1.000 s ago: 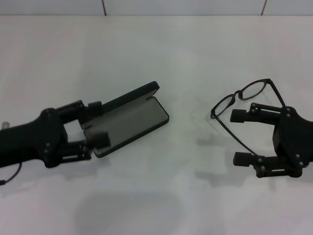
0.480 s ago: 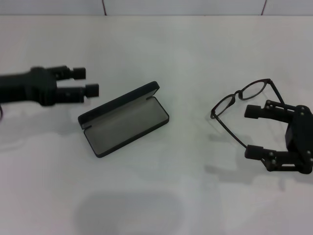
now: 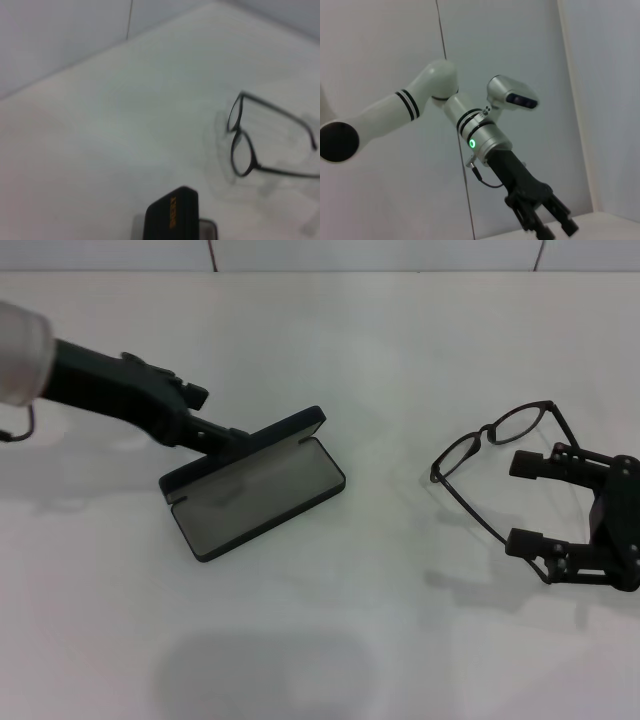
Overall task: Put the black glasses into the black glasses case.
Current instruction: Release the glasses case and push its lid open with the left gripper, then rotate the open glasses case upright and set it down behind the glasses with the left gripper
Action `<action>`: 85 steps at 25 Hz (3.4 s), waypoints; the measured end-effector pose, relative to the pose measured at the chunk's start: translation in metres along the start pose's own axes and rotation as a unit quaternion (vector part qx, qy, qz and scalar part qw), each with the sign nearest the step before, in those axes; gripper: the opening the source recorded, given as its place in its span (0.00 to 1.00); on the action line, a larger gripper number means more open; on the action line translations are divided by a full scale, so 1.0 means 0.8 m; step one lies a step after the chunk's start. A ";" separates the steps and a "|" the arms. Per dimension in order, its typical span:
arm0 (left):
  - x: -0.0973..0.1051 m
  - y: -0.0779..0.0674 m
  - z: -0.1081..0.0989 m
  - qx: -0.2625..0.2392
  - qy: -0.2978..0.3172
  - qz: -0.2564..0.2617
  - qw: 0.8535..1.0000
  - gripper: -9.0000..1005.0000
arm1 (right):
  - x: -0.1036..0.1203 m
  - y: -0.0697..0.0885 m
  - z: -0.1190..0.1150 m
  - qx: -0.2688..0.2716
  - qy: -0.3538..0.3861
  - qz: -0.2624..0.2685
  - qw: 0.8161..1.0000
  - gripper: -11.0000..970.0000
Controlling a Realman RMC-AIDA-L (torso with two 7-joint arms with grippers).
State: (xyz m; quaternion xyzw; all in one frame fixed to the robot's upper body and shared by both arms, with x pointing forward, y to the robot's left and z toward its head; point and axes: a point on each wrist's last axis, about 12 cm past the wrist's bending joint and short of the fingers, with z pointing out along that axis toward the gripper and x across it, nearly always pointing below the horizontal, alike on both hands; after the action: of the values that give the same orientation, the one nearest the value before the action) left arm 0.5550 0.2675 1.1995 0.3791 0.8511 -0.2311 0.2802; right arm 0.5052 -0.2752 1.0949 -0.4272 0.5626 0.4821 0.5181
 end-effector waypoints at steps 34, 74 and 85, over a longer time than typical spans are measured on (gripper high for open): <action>-0.020 -0.029 0.096 -0.102 0.096 0.064 0.988 0.37 | 0.005 0.001 0.003 0.011 0.000 0.004 1.000 0.83; -0.060 -0.087 0.148 -0.089 0.056 0.432 0.896 0.23 | 0.015 0.009 -0.015 0.076 -0.036 0.018 0.996 0.82; -0.060 -0.088 0.146 -0.083 0.046 0.412 0.906 0.24 | 0.015 0.009 -0.015 0.077 -0.036 0.018 0.996 0.82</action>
State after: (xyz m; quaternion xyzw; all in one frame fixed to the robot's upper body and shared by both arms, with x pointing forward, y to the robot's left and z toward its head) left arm 0.5622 0.1294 1.1577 0.6816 0.6470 -0.0063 0.3417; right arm 0.4951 -0.2857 1.0833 -0.3583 0.5863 0.4620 0.5607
